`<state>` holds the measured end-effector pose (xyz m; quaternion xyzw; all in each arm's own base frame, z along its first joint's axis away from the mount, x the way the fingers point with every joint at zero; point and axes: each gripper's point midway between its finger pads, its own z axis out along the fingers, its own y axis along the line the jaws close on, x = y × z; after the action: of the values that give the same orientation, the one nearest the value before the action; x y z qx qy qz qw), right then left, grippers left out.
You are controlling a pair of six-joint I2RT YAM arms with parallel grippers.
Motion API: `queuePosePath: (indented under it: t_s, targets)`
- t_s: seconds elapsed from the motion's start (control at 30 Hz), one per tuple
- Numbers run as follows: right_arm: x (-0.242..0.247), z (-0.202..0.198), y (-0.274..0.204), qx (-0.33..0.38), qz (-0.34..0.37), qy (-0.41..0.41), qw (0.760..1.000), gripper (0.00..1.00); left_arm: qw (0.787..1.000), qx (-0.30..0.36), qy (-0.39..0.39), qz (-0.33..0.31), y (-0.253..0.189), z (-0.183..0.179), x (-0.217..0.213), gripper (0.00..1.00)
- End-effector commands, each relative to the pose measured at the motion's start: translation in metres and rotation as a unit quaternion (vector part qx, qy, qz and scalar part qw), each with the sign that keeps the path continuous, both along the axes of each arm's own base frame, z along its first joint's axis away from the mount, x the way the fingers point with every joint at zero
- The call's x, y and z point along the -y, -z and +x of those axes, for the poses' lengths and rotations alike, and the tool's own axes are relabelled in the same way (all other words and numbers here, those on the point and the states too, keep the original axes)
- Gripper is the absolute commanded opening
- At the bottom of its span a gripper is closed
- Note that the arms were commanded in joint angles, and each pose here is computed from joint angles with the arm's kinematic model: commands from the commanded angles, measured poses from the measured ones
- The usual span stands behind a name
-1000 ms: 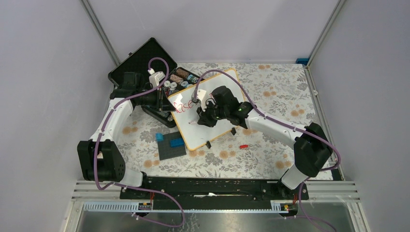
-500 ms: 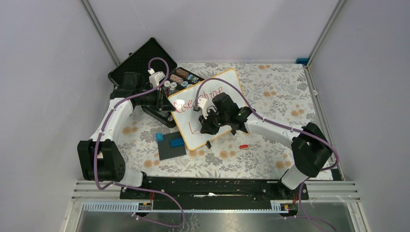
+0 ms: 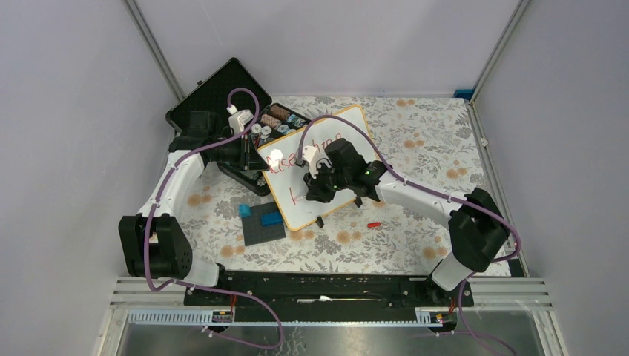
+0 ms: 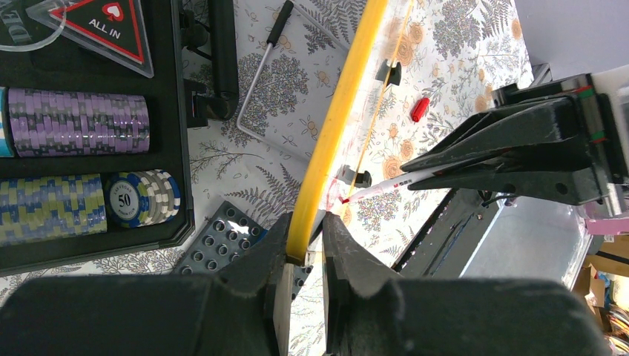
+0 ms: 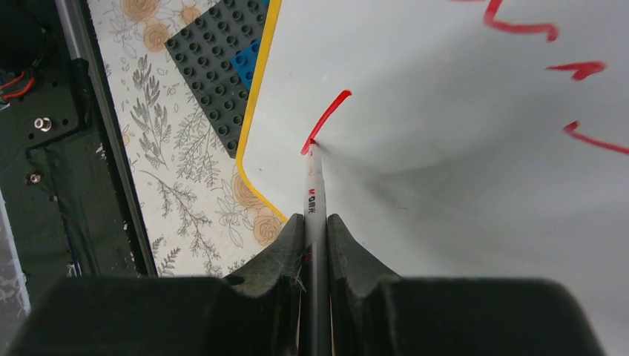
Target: Write a sentence on the whiteboard
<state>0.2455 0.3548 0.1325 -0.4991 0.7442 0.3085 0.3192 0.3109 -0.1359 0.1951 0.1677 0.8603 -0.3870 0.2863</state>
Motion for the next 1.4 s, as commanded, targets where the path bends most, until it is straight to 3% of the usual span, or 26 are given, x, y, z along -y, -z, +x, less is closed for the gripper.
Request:
queuePosePath:
  t_s: [0.0,0.7,1.37]
  targets:
    - [-0.011,0.022,-0.026,0.05,0.014,0.016,0.999,0.0,0.999,0.035,0.002,0.03,0.005,0.011,-0.004,0.0]
    - [0.014,0.029,-0.021,0.071,-0.013,0.031,0.997,0.0,0.999,0.037,0.003,0.032,0.005,0.011,-0.004,0.0]
    - [0.012,0.01,-0.009,0.036,-0.008,0.008,0.999,0.0,0.999,0.037,0.003,0.032,0.005,0.011,-0.004,0.0]
